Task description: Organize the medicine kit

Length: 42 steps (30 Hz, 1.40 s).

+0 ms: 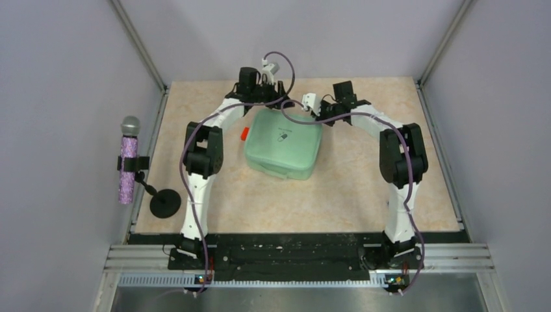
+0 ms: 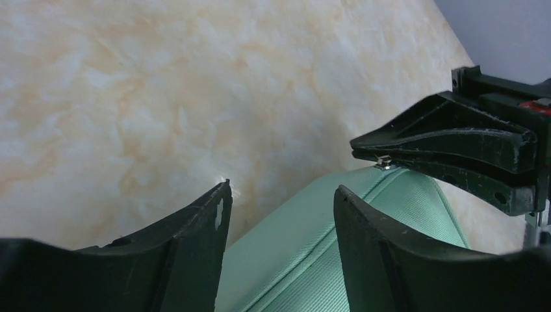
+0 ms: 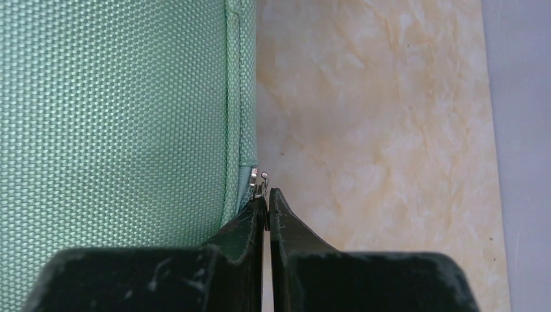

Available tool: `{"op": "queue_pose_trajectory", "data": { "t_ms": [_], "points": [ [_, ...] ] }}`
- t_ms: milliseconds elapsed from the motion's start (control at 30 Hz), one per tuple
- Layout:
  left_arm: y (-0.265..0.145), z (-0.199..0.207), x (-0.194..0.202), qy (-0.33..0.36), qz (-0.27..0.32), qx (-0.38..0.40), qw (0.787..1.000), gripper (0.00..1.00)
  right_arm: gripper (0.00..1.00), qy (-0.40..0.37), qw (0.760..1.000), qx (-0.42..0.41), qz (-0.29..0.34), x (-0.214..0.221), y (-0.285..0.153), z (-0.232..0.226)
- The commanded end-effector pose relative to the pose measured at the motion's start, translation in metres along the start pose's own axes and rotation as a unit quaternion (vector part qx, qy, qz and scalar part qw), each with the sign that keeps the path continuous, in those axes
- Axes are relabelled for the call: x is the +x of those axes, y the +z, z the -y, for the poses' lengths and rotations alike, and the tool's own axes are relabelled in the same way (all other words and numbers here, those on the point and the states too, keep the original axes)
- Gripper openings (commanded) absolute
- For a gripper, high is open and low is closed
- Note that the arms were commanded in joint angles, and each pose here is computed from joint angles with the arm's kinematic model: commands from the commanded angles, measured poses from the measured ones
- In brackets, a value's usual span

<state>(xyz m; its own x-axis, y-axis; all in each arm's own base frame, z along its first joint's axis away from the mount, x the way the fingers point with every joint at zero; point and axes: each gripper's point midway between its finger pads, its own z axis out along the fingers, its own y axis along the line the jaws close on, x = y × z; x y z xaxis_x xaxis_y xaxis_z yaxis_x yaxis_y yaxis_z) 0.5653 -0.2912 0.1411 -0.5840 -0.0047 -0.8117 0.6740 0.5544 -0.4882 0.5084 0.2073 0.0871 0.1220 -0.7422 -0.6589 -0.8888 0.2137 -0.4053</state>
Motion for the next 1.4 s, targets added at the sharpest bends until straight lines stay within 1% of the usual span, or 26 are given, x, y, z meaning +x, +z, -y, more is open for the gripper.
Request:
{"op": "queue_pose_trajectory", "data": {
  "t_ms": [0, 33, 100, 133, 200, 267, 333, 433, 500, 700, 767, 833, 1000, 1167, 1200, 1300, 1367],
  "points": [
    [-0.030, 0.025, -0.011, -0.015, 0.010, 0.035, 0.999, 0.61, 0.00, -0.030, 0.997, 0.019, 0.061, -0.045, 0.002, 0.015],
    [-0.038, 0.029, 0.005, -0.053, -0.002, 0.044, 0.998, 0.59, 0.00, -0.030, 0.997, 0.020, 0.062, -0.045, 0.002, 0.015],
    [-0.058, 0.046, 0.011, -0.077, -0.001, 0.075, 0.994, 0.55, 0.00, -0.034, 0.997, 0.014, 0.067, -0.047, 0.000, 0.011],
    [-0.068, 0.055, 0.017, -0.084, -0.008, 0.087, 0.993, 0.53, 0.00, -0.037, 0.997, 0.009, 0.074, -0.049, -0.001, 0.008],
    [-0.084, 0.068, 0.034, -0.090, -0.029, 0.101, 0.990, 0.52, 0.00, -0.047, 0.995, 0.001, 0.087, -0.056, -0.003, 0.002],
    [-0.095, 0.079, 0.049, -0.093, -0.043, 0.113, 0.988, 0.51, 0.00, -0.066, 0.993, -0.010, 0.093, -0.061, -0.004, -0.005],
    [-0.098, 0.081, 0.056, -0.099, -0.046, 0.111, 0.988, 0.53, 0.00, -0.091, 0.991, -0.026, 0.097, -0.064, -0.005, -0.016],
    [-0.089, 0.077, 0.051, -0.106, -0.047, 0.116, 0.986, 0.58, 0.00, -0.137, 0.985, -0.044, 0.099, -0.068, -0.007, -0.029],
    [-0.075, 0.071, 0.051, -0.109, -0.051, 0.120, 0.985, 0.59, 0.00, -0.163, 0.980, -0.053, 0.098, -0.067, -0.008, -0.034],
    [-0.031, 0.065, 0.040, -0.060, -0.047, 0.126, 0.989, 0.60, 0.00, -0.210, 0.971, -0.053, 0.103, -0.074, -0.011, -0.029],
    [-0.020, 0.070, 0.046, -0.060, -0.059, 0.140, 0.987, 0.60, 0.00, -0.215, 0.970, -0.052, 0.104, -0.076, -0.011, -0.027],
    [-0.012, 0.073, 0.057, -0.079, -0.075, 0.154, 0.982, 0.57, 0.00, -0.215, 0.970, -0.051, 0.103, -0.075, -0.010, -0.026],
    [-0.012, 0.083, 0.075, -0.087, -0.102, 0.189, 0.973, 0.50, 0.00, -0.211, 0.971, -0.049, 0.098, -0.074, -0.011, -0.025],
    [-0.014, 0.077, 0.095, -0.088, -0.128, 0.184, 0.971, 0.47, 0.00, -0.206, 0.973, -0.052, 0.096, -0.070, -0.010, -0.029],
    [-0.015, 0.077, 0.098, -0.087, -0.134, 0.185, 0.970, 0.48, 0.00, -0.204, 0.973, -0.052, 0.094, -0.070, -0.010, -0.029],
    [-0.016, 0.073, 0.112, -0.077, -0.154, 0.179, 0.969, 0.57, 0.00, -0.202, 0.974, -0.045, 0.092, -0.071, -0.010, -0.026],
    [-0.016, 0.067, 0.121, -0.070, -0.160, 0.168, 0.970, 0.60, 0.00, -0.201, 0.975, -0.042, 0.089, -0.070, -0.010, -0.025]
  ]
}}
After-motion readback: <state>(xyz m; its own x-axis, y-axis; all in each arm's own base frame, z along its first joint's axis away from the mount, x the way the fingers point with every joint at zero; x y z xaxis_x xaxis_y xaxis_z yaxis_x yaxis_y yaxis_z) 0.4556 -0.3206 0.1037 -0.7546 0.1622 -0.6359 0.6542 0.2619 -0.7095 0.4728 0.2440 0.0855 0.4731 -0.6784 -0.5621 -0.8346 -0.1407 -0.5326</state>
